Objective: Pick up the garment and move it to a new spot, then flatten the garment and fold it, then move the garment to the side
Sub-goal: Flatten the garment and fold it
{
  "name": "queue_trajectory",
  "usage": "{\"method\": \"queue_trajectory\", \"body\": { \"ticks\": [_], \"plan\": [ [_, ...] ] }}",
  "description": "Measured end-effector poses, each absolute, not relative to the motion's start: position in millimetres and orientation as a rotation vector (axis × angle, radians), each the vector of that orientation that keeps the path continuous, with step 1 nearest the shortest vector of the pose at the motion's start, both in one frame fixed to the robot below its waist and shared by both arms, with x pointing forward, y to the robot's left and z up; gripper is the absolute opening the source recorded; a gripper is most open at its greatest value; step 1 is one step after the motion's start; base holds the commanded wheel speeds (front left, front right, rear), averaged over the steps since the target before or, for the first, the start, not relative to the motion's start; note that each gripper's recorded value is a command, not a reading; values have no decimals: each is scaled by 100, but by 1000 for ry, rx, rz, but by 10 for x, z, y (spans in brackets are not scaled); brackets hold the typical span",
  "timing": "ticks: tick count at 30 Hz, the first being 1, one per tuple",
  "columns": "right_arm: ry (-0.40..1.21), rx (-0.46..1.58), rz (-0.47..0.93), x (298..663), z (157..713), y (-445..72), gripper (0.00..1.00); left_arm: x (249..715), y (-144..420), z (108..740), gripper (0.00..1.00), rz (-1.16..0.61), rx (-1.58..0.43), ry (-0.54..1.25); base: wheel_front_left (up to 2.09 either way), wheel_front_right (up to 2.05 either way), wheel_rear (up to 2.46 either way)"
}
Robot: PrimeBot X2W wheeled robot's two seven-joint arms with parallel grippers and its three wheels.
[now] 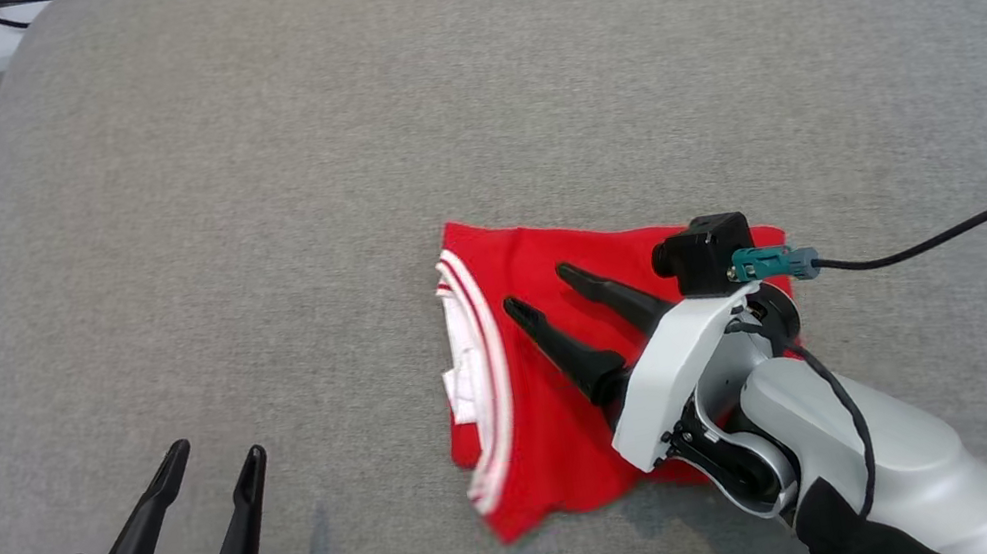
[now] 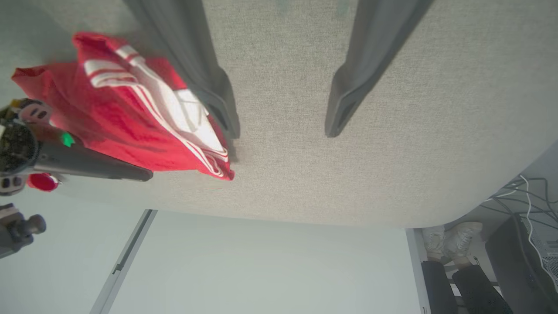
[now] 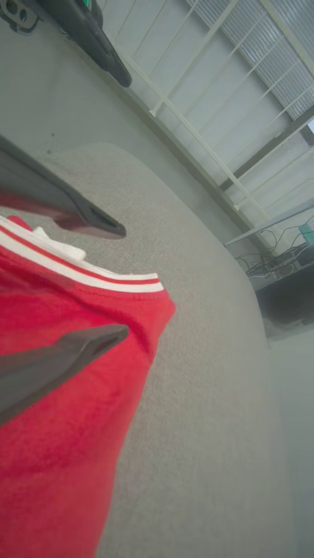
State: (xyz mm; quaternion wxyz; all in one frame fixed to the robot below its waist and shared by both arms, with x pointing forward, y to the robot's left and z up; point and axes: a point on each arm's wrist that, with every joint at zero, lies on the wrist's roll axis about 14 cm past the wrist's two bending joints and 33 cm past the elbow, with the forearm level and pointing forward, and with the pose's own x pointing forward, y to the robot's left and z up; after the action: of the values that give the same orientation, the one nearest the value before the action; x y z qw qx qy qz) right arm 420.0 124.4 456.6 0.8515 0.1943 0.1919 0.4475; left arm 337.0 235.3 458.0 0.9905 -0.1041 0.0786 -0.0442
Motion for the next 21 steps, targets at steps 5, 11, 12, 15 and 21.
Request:
{"method": "queue_trajectory", "body": {
  "ticks": [5,11,12,15,21],
  "plan": [
    [337,438,846,4365,4637,976,100,3523,2190,4631,100,-151,-213,136,0,0,0],
    [295,441,709,4527,4645,568,100,3661,2076,4741,100,-198,-203,94,0,0,0],
    [288,445,682,4542,4642,489,100,3679,2050,4758,100,-207,-203,88,0,0,0],
    [296,448,610,4495,4549,262,100,3730,1976,4808,100,-233,-201,70,0,0,0],
    [309,474,471,4303,4393,-174,100,3768,1796,4865,100,-282,-199,47,0,0,0]
  ]
}}
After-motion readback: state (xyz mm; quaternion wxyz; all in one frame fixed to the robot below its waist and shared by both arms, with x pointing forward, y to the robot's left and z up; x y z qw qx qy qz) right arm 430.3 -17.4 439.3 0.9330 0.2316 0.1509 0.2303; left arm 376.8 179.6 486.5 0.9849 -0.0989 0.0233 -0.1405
